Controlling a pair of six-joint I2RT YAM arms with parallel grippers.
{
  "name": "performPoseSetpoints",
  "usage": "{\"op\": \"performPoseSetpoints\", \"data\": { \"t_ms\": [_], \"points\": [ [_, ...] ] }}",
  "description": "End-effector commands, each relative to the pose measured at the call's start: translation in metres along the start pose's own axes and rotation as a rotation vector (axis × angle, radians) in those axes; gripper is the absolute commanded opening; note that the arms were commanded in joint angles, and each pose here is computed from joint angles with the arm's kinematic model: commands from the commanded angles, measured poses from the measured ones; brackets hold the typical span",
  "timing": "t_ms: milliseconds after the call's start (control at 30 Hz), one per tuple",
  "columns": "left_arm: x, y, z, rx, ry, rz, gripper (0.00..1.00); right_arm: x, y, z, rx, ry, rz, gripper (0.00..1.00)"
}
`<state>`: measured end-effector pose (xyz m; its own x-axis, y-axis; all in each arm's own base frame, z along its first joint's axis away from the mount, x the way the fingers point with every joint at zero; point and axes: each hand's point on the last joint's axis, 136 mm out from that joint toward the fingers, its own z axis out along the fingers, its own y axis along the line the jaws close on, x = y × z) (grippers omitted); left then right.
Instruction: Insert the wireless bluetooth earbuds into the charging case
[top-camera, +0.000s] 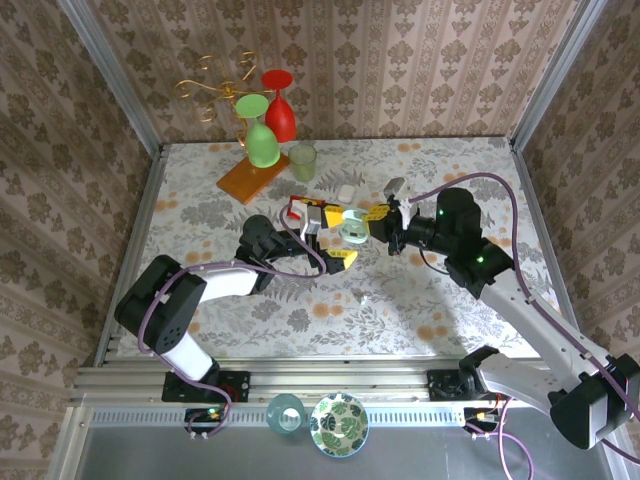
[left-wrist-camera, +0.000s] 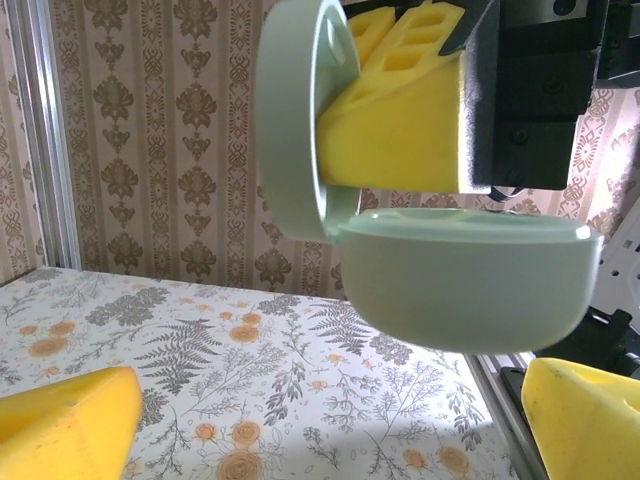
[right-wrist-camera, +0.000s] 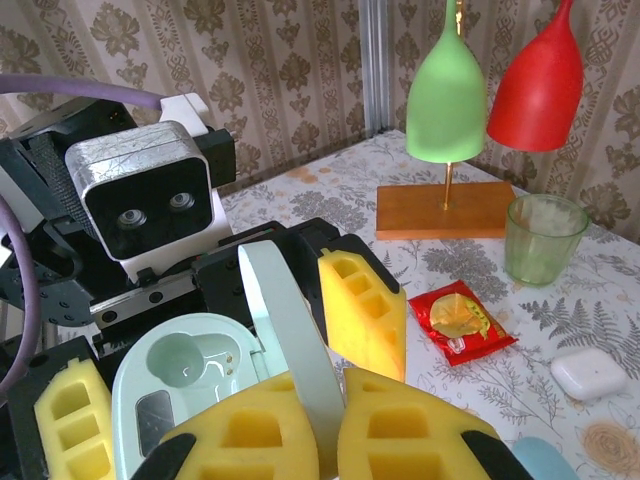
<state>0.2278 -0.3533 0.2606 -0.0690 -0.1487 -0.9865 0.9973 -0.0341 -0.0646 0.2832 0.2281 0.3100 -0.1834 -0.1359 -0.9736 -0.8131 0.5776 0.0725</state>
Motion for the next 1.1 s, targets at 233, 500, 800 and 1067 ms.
{"op": "performPoseSetpoints", "data": {
  "t_ms": [233, 500, 800, 1067],
  "points": [
    [-0.020, -0.026, 0.005, 0.094, -0.028, 0.038, 0.88, 0.000, 0.004, 0.000, 0.012, -0.002, -0.102, 0.00],
    [-0.020, -0.034, 0.002, 0.111, -0.023, 0.014, 0.77, 0.010, 0.004, 0.001, 0.006, 0.041, -0.142, 0.00],
    [-0.020, -0.033, 0.001, 0.114, -0.022, 0.016, 0.67, 0.015, 0.007, 0.001, -0.013, 0.069, -0.146, 0.00],
    [-0.017, -0.032, 0.001, 0.111, -0.017, 0.007, 0.62, 0.008, 0.010, 0.001, -0.026, 0.029, -0.131, 0.00]
  ]
}}
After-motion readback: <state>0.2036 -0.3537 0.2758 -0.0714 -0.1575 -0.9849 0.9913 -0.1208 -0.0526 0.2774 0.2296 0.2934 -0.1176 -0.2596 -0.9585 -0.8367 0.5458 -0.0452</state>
